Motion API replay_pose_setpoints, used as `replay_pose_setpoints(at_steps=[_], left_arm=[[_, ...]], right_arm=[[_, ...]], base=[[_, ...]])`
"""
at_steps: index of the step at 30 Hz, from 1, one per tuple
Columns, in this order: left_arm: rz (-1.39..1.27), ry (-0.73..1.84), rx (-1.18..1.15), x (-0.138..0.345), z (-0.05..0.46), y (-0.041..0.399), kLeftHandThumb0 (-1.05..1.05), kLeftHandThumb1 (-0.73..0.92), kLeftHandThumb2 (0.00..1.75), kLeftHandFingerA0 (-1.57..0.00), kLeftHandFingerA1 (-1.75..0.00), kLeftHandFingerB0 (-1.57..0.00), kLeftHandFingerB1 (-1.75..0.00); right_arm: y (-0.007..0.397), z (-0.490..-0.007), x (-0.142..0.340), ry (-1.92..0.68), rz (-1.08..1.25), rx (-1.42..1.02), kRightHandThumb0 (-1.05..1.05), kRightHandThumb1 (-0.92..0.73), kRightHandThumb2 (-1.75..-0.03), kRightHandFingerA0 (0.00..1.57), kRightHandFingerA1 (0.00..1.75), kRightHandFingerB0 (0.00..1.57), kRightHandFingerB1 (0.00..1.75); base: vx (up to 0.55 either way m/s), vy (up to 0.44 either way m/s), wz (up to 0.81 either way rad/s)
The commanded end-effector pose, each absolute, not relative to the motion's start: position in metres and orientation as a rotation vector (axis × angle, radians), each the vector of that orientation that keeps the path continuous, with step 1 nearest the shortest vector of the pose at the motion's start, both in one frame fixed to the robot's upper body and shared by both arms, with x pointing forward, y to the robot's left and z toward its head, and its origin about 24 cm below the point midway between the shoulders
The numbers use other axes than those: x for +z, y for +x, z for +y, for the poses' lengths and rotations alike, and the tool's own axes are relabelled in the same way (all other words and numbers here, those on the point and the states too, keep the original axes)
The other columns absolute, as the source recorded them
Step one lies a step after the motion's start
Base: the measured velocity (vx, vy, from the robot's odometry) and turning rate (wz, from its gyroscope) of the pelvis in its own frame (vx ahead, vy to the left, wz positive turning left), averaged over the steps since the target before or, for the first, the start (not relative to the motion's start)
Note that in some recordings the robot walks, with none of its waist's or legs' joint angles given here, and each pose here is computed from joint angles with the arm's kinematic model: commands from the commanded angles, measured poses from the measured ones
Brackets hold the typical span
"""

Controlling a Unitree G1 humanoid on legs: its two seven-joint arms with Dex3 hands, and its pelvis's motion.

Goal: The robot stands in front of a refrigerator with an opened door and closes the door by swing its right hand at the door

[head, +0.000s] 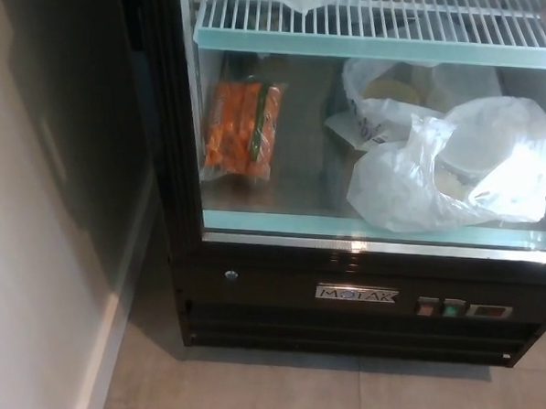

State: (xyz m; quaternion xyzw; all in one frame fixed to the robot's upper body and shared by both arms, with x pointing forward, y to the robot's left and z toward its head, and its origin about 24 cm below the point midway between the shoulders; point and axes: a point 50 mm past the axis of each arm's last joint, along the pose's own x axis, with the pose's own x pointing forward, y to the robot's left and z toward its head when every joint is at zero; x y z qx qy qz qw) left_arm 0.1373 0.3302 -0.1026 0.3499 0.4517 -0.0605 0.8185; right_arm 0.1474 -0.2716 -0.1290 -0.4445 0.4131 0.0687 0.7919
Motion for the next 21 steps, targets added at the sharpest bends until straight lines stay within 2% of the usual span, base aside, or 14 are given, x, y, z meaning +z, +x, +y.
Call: replay_pose_setpoints(at_steps=[1,2,3,4,7,8,9,10,15,21], left_arm=[[0.983,0.763,-0.132,-0.1027,0.3343,0.1317,-0.6,0.69,0.99,-0.37,-0.51,-0.28,-0.46],[0.983,0.764,-0.133,-0.1028,0.3343,0.1315,-0.6,0.69,0.99,-0.37,-0.51,-0.28,-0.46],[0.986,0.759,-0.133,-0.1032,0.3342,0.1304,-0.6,0.69,0.98,-0.37,-0.51,-0.29,-0.46],[0.989,0.757,-0.135,-0.1034,0.3339,0.1305,-0.59,0.69,0.98,-0.37,-0.52,-0.29,-0.47],[0.993,0.773,-0.148,-0.1031,0.3342,0.1314,-0.6,0.7,0.98,-0.35,-0.5,-0.29,-0.46],[0.997,0.778,-0.155,-0.1037,0.3341,0.1296,-0.61,0.7,0.98,-0.35,-0.5,-0.29,-0.46],[0.997,0.778,-0.156,-0.1039,0.334,0.1292,-0.61,0.7,0.98,-0.35,-0.5,-0.29,-0.46],[0.998,0.771,-0.156,-0.1037,0.3344,0.1287,-0.59,0.69,0.97,-0.35,-0.5,-0.29,-0.46],[1.001,0.785,-0.166,-0.1037,0.3342,0.1295,-0.6,0.69,0.97,-0.34,-0.5,-0.29,-0.46],[1.004,0.787,-0.171,-0.1044,0.3344,0.1269,-0.58,0.7,0.97,-0.35,-0.5,-0.31,-0.47]], right_arm=[[0.1349,-0.2862,-0.1325,-0.782,1.061,0.029,-0.63,-0.65,-0.87,0.14,0.4,0.2,0.41],[0.1344,-0.2863,-0.1327,-0.775,1.065,0.025,-0.63,-0.65,-0.87,0.14,0.4,0.2,0.41],[0.1324,-0.2863,-0.1334,-0.768,1.073,0.023,-0.59,-0.76,-0.63,0.23,0.3,0.3,0.3],[0.1306,-0.2863,-0.134,-0.753,1.077,0.022,-0.53,-0.76,-0.62,0.23,0.3,0.32,0.31],[0.1293,-0.2854,-0.1348,-0.749,1.082,0.037,-0.57,-0.76,-0.63,0.25,0.31,0.31,0.31],[0.1272,-0.2855,-0.1354,-0.737,1.089,0.051,-0.54,-0.76,-0.63,0.32,0.33,0.32,0.31],[0.1268,-0.2856,-0.1355,-0.733,1.09,0.054,-0.54,-0.76,-0.63,0.32,0.33,0.32,0.31],[0.1261,-0.2855,-0.1358,-0.717,1.098,0.071,-0.51,-0.59,-0.96,0.34,0.54,0.2,0.46],[0.1258,-0.2862,-0.1358,-0.717,1.114,0.094,-0.53,-0.6,-0.95,0.37,0.53,0.24,0.46],[0.1264,-0.2857,-0.1357,-0.746,1.114,0.136,-0.52,-0.59,-0.95,0.34,0.53,0.2,0.45]], base=[[0.0,0.0,0.0],[0.0,0.0,0.0],[0.0,0.0,0.0],[0.0,0.0,0.0],[0.0,0.0,0.0],[0.0,0.0,0.0],[0.0,0.0,0.0],[0.0,0.0,0.0],[0.0,0.0,0.0],[0.0,0.0,0.0]])
